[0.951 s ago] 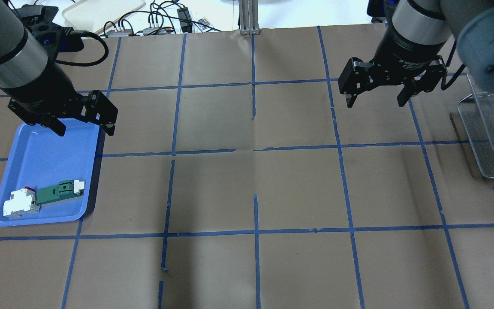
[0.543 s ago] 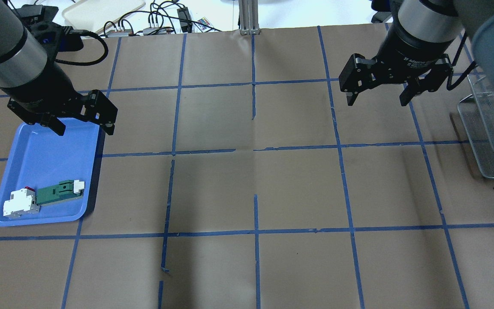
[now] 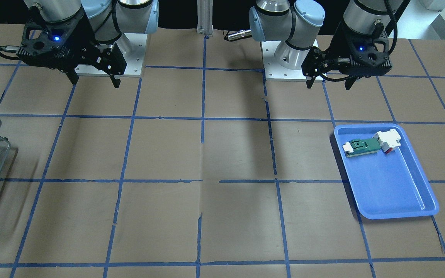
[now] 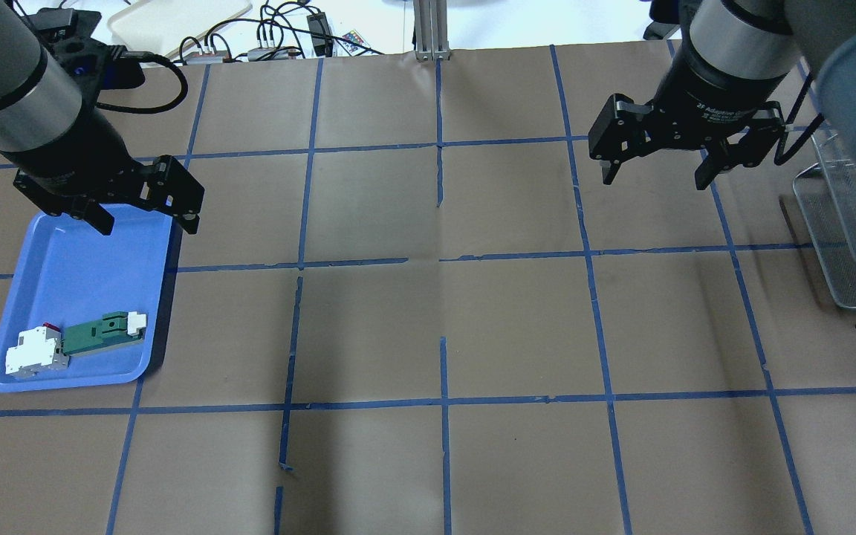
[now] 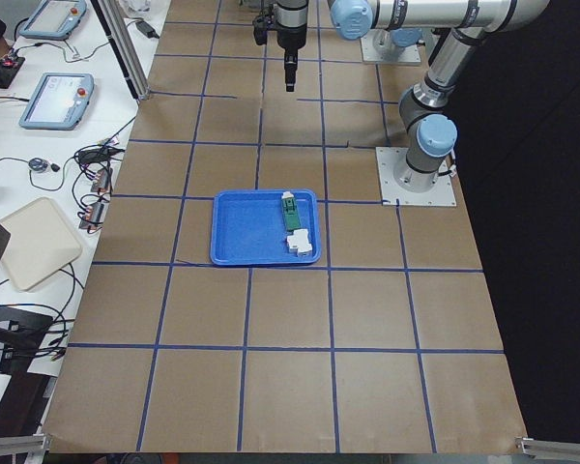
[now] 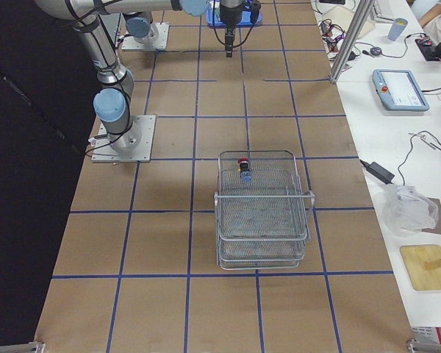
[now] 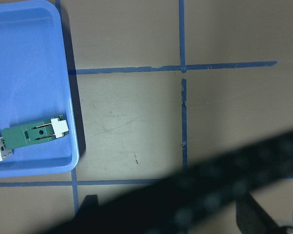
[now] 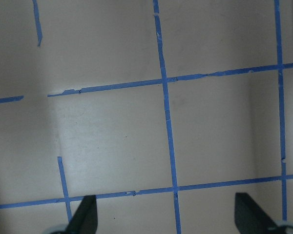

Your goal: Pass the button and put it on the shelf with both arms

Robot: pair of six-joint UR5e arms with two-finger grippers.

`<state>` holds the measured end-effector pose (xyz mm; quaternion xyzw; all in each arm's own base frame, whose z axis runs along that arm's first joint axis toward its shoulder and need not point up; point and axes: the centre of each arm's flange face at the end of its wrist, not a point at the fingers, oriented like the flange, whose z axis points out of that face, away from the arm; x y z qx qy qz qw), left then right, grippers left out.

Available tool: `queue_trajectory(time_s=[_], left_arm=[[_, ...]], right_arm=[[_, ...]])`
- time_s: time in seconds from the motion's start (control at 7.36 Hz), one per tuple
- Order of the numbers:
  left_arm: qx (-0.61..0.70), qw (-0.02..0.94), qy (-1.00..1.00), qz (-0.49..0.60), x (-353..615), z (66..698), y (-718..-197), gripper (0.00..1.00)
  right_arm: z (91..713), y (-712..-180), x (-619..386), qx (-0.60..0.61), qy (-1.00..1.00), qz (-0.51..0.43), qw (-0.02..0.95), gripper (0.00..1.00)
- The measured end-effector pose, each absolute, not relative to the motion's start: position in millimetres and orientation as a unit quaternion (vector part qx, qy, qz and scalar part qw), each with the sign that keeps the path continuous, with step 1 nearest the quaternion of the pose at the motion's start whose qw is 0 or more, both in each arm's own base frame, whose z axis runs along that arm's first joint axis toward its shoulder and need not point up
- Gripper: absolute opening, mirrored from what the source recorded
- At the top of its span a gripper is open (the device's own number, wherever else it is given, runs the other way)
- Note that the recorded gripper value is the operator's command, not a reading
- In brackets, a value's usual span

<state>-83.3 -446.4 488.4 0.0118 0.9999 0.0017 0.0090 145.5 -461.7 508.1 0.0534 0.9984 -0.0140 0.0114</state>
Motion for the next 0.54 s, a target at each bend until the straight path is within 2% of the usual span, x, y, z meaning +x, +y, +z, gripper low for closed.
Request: queue_trajectory(time_s=[0.54], left_arm=[[0.012, 0.008, 1.000, 0.003, -83.4, 487.1, -446.2, 1.00]], right_arm=[[499.7, -461.1, 145.2, 0.055, 0.998, -0.007, 0.010, 1.00]])
